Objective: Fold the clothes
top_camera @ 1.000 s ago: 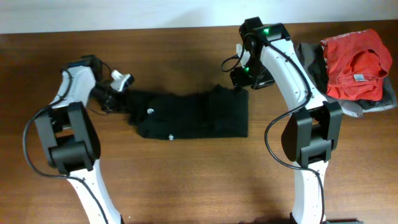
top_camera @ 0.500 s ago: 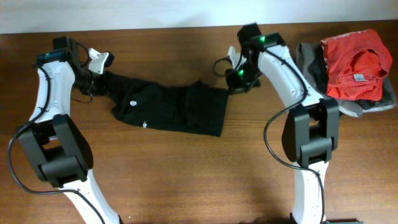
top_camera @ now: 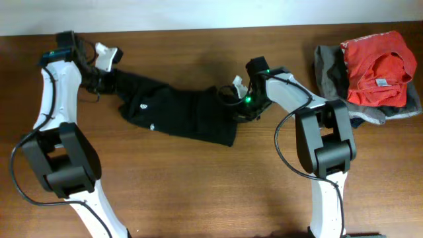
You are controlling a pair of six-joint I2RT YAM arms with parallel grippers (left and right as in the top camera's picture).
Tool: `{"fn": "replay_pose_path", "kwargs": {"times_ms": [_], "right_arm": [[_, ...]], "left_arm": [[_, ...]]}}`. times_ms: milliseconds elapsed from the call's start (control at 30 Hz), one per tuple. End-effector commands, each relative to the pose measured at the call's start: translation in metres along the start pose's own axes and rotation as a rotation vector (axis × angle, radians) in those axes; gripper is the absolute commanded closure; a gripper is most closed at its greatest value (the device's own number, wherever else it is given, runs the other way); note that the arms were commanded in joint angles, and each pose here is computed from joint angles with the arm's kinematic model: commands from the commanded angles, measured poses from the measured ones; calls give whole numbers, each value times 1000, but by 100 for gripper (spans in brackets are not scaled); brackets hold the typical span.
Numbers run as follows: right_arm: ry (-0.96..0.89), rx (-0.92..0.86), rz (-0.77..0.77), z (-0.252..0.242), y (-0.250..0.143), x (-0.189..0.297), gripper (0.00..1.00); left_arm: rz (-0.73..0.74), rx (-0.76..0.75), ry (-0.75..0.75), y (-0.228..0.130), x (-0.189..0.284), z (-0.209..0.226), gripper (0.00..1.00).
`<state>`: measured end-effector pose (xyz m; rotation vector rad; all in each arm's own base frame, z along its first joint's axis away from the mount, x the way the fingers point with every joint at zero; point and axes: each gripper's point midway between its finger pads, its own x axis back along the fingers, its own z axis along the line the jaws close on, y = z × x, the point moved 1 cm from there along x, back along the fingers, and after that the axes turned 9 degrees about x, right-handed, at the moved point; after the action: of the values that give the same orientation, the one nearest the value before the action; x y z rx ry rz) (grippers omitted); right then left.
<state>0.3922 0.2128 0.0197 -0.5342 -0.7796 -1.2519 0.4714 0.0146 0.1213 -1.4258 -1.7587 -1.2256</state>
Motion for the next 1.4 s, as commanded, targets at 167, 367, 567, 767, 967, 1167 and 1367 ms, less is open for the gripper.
{"fn": "replay_pose_path", "kwargs": {"times_ms": [167,367,567,767,967,1167,1367], "right_arm": [[23,-84,24,0,-17,-8,96],[23,-82,21,0,-17,-8,96],[22,-81,20,0,-16,-8,96],[23,-85,16,-2,-15,-7,96],[85,-77,-84,3,9,31,96],[65,-42,-312,9,45,135,78],[16,-38,-550,1,52,248,55]], "left_arm": [[-87,-209,-62,36,11,-90,99],[-8,-325,-85,19,-13,-144,99],[54,-451,-120,-3,-36,-199,99],[107,-538,-131,-26,-53,-239,100],[168,-597,-24,-46,-66,-246,99],[184,-601,-31,-52,-74,-247,99],[183,-600,-69,-55,-80,-250,98]]}}
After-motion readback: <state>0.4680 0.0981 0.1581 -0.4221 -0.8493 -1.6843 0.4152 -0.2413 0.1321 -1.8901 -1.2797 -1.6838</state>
